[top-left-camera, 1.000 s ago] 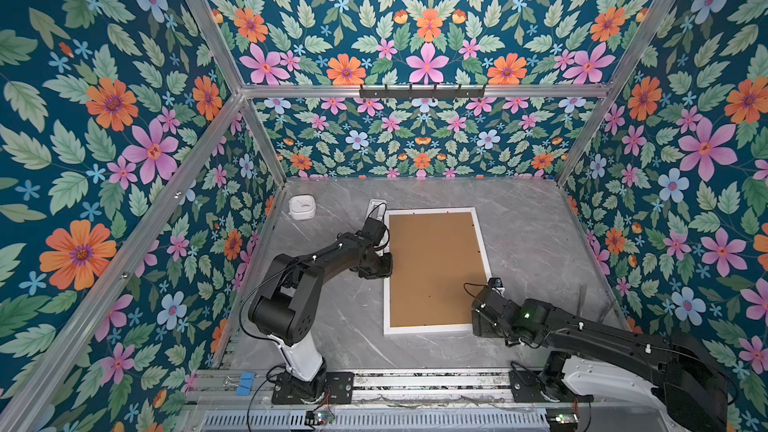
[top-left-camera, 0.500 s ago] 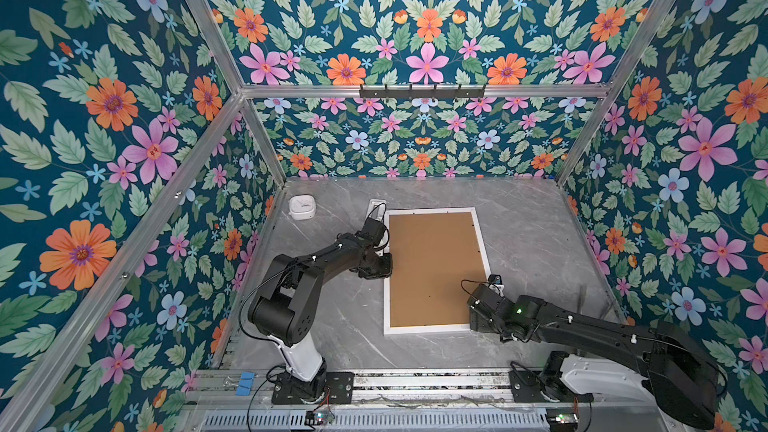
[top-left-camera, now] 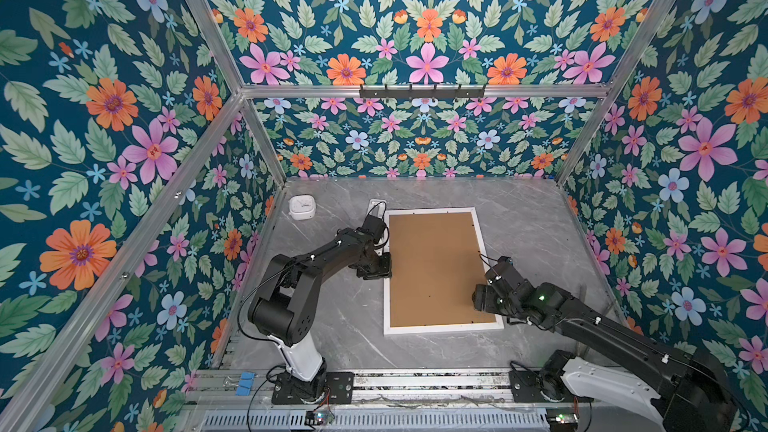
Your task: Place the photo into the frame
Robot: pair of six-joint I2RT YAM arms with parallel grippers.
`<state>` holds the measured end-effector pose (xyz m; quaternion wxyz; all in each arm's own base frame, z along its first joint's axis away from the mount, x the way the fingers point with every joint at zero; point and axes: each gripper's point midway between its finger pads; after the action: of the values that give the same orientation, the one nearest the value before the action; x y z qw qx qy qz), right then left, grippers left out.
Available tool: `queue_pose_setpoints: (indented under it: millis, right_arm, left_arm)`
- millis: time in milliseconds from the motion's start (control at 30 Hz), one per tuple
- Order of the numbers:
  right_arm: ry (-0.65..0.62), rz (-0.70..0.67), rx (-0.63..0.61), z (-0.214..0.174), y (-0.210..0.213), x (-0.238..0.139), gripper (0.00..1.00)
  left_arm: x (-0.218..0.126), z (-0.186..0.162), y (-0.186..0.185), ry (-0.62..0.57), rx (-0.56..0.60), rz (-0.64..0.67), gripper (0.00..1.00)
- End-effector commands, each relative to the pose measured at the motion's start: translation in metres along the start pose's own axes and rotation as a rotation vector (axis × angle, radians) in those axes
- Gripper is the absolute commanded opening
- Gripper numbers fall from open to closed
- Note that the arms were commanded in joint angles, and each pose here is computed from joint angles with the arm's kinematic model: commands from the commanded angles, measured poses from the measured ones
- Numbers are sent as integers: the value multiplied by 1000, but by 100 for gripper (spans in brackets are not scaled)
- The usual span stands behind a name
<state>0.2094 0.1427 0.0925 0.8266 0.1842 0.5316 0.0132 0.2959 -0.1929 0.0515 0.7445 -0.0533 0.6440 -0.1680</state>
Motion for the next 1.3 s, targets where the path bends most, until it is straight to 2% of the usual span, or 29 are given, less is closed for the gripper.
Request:
queue_pose_setpoints:
  millis: [0, 267, 367, 500, 867, 1267]
  right_arm:
    - [92, 62, -30, 2, 9, -2, 91]
    - [201, 86, 48, 26, -3, 22, 90]
    - [226, 95, 67, 32, -6, 30, 85]
    - [243, 77, 56, 38, -9, 38, 83]
    - [218, 7, 52, 62, -21, 66, 72]
    - [241, -8, 65, 63, -23, 85, 63]
  left_arm:
    - [-14, -9, -3, 34, 5, -16, 45]
    - [-34, -31, -35, 45, -53, -220, 48]
    - [-32, -44, -36, 61, -88, -248, 48]
    - [-28, -58, -41, 90, -109, -280, 47]
    - [-13, -72, -39, 127, -131, -276, 44]
    - [0, -77, -39, 161, -130, -272, 42]
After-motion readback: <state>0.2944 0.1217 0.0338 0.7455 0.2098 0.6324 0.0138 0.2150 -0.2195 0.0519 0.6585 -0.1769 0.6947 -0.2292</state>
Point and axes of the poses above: each gripper's point midway between its finger pads, its own x axis out along the fingers, its own y axis along the line the jaws close on, z = x × y, and after that the axes turned 6 degrees about x, right-handed
